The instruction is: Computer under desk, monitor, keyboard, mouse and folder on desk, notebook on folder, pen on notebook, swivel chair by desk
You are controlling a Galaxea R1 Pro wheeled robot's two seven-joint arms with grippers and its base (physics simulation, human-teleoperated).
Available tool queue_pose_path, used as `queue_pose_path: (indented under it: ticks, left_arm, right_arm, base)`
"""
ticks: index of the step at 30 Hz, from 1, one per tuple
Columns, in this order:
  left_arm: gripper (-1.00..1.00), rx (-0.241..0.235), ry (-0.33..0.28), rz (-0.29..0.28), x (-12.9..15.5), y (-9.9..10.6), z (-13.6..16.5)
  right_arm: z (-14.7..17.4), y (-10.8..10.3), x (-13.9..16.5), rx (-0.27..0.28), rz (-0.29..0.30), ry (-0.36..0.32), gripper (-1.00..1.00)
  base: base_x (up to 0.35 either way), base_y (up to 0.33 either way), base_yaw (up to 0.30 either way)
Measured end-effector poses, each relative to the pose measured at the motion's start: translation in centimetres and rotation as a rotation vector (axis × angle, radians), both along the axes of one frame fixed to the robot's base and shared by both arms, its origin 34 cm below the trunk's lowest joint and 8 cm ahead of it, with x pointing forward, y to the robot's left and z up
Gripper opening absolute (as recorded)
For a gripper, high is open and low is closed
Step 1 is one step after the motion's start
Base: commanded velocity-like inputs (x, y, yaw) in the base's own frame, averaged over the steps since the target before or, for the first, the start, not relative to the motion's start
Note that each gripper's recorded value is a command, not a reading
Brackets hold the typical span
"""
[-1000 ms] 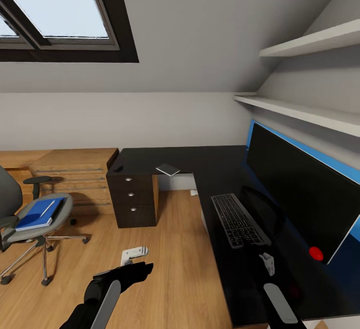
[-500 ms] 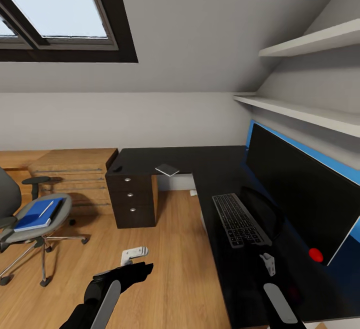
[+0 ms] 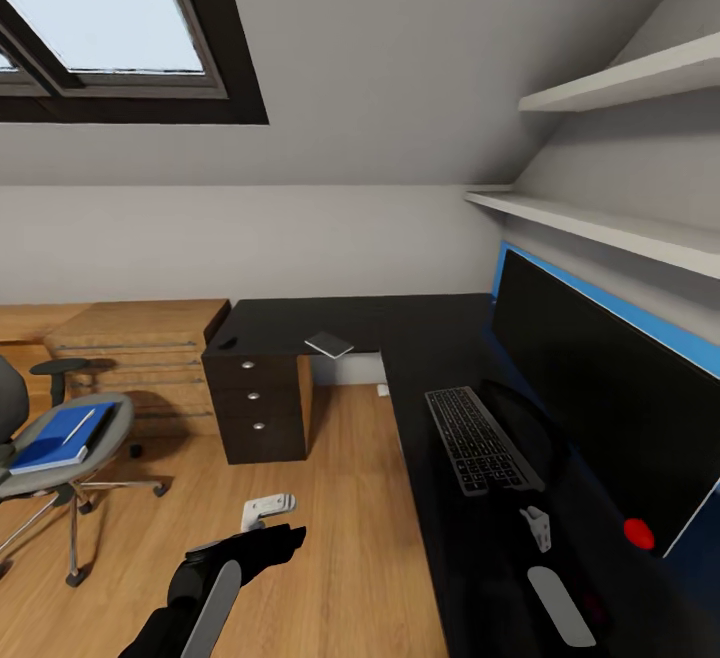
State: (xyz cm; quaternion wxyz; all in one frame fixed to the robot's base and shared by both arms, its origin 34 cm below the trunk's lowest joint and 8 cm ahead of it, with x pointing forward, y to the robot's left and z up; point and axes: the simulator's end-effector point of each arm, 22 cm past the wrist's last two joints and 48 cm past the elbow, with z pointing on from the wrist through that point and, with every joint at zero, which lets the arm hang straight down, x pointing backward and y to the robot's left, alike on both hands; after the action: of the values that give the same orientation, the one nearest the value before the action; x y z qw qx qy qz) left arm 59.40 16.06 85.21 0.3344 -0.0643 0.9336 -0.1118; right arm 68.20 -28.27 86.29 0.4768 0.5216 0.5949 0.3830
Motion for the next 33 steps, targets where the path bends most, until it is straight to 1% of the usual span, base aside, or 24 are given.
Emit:
queue_pose_path:
  ticks: [6,9,24,25,33]
  left_arm:
    - [1.00,0.000,0.000,0.000,0.00,-0.02,0.02]
    - [1.00,0.000,0.000,0.000,0.01,-0.02,-0.01]
    - [1.00,-0.001,0.001,0.001,0.02,-0.06,-0.03]
    - [1.00,-0.001,0.001,0.000,0.02,-0.06,-0.03]
    - [1.00,-0.001,0.001,0.001,0.02,-0.06,-0.03]
  right_arm:
    - [0.00,-0.01,-0.01,0.000,0.000,0.000,-1.00]
    - [-0.03,-0.01,0.00,0.000,0.000,0.000,-1.00]
    - [-0.04,0.07,0.03,0.000,0.002,0.001,-1.00]
    - [-0.04,0.07,0.03,0.000,0.003,0.001,1.00]
    - [0.10,0.08,0.07,0.001,0.003,-0.006,1.00]
  base:
    - [0.298,0.000,0.000]
    - [0.155,0.000,0.000]
    - [0.015,0.000,0.000]
    - [0.000,0.000,0.000]
    - [0.000,0.000,0.000]
